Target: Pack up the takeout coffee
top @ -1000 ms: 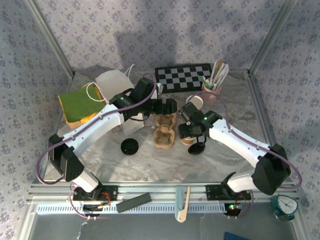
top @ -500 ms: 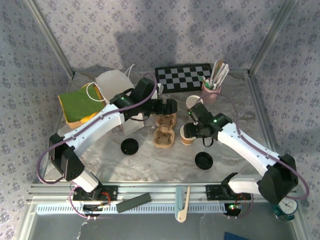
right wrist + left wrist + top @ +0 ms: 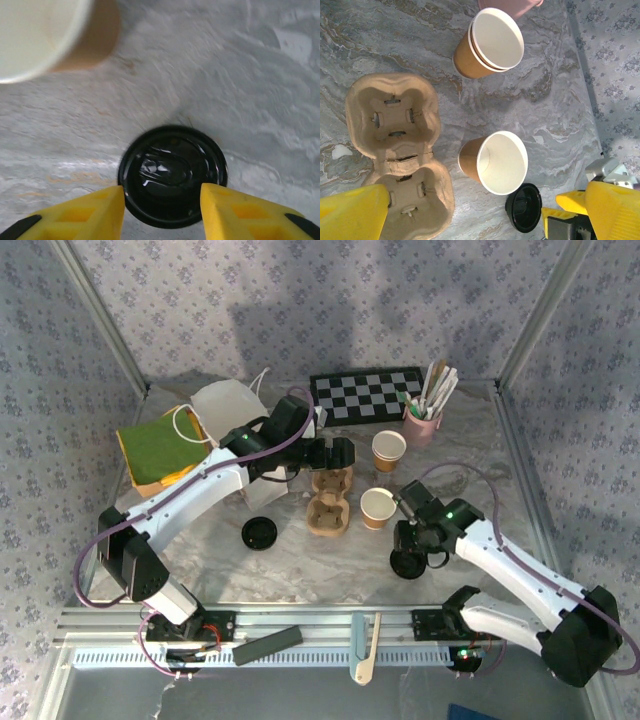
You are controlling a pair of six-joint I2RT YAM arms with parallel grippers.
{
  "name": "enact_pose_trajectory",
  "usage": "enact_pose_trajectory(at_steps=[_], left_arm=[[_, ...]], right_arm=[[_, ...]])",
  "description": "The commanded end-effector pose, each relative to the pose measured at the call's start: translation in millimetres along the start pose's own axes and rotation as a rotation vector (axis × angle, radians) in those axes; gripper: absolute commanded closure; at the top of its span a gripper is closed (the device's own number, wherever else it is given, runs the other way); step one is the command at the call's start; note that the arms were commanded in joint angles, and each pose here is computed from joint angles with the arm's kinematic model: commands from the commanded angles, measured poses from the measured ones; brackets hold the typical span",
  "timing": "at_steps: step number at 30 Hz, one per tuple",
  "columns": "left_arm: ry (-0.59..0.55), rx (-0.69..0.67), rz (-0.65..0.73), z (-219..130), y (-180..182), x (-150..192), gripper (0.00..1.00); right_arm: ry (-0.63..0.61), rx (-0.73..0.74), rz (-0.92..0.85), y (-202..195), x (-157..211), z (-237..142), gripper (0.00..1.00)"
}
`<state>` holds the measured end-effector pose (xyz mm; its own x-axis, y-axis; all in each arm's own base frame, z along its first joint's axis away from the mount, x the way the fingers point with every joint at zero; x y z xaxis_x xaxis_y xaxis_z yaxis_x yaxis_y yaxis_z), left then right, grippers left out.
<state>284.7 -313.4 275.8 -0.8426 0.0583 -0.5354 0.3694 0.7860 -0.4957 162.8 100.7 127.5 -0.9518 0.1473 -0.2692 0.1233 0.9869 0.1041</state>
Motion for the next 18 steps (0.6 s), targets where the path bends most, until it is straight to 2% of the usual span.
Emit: enact_pose_trajectory(at_steps=[1,5,8,18], left_arm=[[-0.044,0.017,0.021,-11.6,-4.9,-9.6,0.00],[-0.051,0.021,0.021,-14.7,-4.6,-8.2,0.00],[-0.050,0.022,0.017,-14.3,-3.2,-5.5,0.00],[-0.047,0.024,0.017,-15.2,-2.7,-4.3,0.00]], right_arm=[[0.052,0.095,0.131,-20.4,12.8,2.3,0.59],[0.093,0.151,0.219,-32.6,19.5,9.1,0.63],[0.150,0.130,0.282,-38.3,31.1,21.7,0.67],[0.197,0.120,0.381,-45.9,32.3,41.8,0.72]])
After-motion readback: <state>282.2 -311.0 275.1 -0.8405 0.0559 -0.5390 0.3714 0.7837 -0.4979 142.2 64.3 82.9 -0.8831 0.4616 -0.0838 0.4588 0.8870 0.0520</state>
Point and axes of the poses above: each hand's point on the last joint's axis, 136 mm out from that joint toward the fingers, its own z axis out along the fingers, its own y axis along the line the jaws close on, x = y × z, the point moved 3 cm from there along -z, back along the fingers, and after that the axes turned 6 degrees about z, right-handed, at the moved point
